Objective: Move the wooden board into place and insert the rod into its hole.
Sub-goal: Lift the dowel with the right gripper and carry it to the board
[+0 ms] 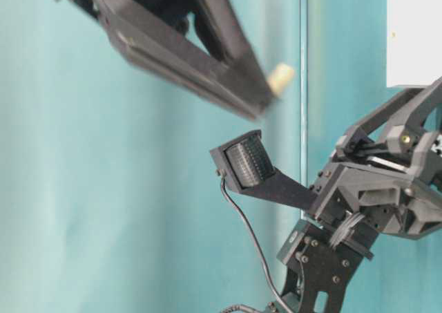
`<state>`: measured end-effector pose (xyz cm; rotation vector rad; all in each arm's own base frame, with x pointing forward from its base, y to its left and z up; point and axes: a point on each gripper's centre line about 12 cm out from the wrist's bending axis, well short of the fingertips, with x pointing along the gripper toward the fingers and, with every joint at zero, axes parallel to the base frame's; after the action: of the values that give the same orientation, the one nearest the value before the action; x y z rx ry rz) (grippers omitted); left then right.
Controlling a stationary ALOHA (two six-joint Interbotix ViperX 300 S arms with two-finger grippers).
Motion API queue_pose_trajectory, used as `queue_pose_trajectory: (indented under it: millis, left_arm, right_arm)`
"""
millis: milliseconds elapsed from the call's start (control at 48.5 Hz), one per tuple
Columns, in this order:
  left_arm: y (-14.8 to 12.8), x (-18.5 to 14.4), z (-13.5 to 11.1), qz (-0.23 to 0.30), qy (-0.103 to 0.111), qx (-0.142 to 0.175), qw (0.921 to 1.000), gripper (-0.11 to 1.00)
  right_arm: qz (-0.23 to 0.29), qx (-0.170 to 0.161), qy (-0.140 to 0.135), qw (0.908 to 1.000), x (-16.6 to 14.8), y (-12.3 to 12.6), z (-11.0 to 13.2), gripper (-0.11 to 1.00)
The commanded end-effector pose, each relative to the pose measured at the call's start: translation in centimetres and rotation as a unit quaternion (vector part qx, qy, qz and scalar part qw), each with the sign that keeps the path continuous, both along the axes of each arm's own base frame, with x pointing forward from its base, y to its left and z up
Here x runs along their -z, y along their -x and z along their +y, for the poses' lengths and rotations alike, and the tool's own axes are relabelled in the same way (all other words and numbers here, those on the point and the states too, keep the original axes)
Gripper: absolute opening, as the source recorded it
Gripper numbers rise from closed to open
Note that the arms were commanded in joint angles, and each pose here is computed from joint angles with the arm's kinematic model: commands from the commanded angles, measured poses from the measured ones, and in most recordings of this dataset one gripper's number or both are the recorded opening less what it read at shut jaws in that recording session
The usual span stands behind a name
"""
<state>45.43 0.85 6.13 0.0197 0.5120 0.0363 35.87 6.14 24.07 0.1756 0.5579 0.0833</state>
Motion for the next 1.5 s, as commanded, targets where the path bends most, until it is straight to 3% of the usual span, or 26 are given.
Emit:
queue_pose_trajectory:
  millis: [0,206,515,742,1236,1483]
  left_arm:
    - [-0.6,-1.1,-0.4,-0.015,-0.002,0.006,0.9999,0.56]
    - [-0.6,-1.1,-0.4,-0.015,-0.001,0.005,0.9999,0.56]
    - [-0.5,-1.3,-0.4,-0.014,0.001,0.004,0.9999,0.55]
    - [-0.4,-1.0,-0.4,-0.004,0.001,0.004,1.0000,0.38]
    - [-0.3,-0.8,-0.4,0.006,0.003,0.004,1.0000,0.35]
    - [-0.3,-0.8,-0.4,0.011,0.004,0.003,0.9999,0.33]
  right_arm:
    - [-0.045,0.006,-0.009,0.9989,-1.4,0.9,-1.1,0.10]
    - [-0.084,0.022,-0.015,0.9961,-0.5,2.6,-3.3,0.10]
    - [-0.116,0.027,0.002,0.9929,1.7,3.9,-5.3,0.10]
    - [-0.146,0.037,0.007,0.9886,3.4,4.8,-6.9,0.10]
    - [-0.171,0.028,-0.005,0.9848,6.7,4.4,-7.1,0.10]
    - [-0.147,0.033,0.005,0.9887,9.2,4.3,-7.4,0.10]
